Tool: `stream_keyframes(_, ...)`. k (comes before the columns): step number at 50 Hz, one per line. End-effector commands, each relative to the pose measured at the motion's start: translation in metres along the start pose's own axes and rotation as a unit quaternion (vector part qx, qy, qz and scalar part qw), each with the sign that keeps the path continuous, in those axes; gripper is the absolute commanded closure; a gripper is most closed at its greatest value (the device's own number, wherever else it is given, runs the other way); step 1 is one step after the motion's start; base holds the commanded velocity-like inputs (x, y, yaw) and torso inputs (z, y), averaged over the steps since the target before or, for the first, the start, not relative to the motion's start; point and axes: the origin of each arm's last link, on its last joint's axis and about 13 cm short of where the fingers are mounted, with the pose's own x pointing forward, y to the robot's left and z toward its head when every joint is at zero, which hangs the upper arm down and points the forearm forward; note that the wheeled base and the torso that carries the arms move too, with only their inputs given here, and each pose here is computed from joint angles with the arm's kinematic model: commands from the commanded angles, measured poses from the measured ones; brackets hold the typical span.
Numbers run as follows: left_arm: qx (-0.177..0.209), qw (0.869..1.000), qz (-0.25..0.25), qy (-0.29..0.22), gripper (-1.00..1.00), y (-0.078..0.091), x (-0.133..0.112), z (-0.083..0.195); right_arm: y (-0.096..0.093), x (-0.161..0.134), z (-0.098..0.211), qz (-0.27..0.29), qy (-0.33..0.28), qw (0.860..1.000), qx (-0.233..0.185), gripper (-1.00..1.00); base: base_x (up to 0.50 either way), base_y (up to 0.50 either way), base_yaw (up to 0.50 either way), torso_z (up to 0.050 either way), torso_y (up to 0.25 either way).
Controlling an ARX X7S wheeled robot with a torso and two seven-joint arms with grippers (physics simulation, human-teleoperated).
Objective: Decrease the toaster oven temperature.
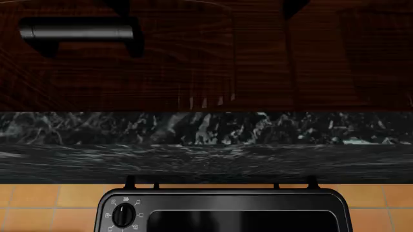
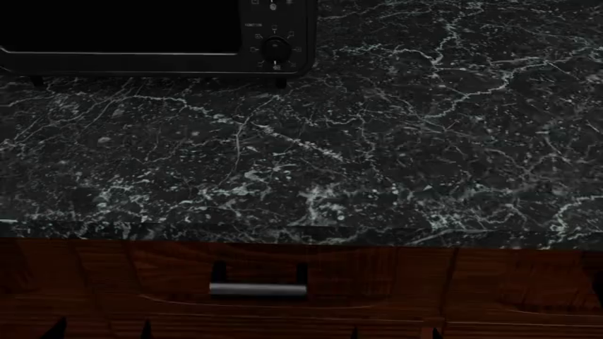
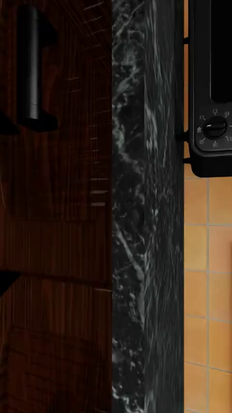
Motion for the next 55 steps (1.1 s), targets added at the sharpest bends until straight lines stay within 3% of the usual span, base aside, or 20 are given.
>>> stream_keyframes(1,0.0,1.0,0.0,0.0,-1.0,0.0,0.001,-0.003,0.0,0.001,-0.002,0.0,0.0,1.0,0.0,-1.0,0.0,0.0,0.0,0.0,0.0)
stream_keyframes(17,0.006,1.0,-0.012,0.023,-1.0,0.001,-0.002,-0.004,0.002,-0.007,-0.004,-0.005,0.003,1.0,0.001,-1.0,0.0,0.0,0.0,0.0,0.0)
stream_keyframes(39,0.009,1.0,-0.015,0.011,-1.0,0.001,-0.002,0.004,0.004,-0.008,0.003,0.006,-0.004,1.0,-0.005,-1.0,0.0,0.0,0.0,0.0,0.0)
stream_keyframes(47,0.015,1.0,-0.013,0.011,-1.0,0.001,0.002,0.022,0.005,-0.007,0.017,0.007,-0.027,1.0,-0.01,-1.0,0.0,0.0,0.0,0.0,0.0)
stream_keyframes(49,0.028,1.0,-0.008,0.012,-1.0,0.002,0.005,0.033,0.005,-0.007,0.024,0.014,-0.038,0.998,-0.038,-1.0,0.0,0.0,0.0,0.0,0.0)
stream_keyframes(55,0.037,0.998,-0.007,-0.053,-1.0,0.004,0.013,0.06,0.004,-0.004,0.042,0.015,-0.069,0.996,-0.06,-1.0,0.0,0.0,0.0,0.0,0.0)
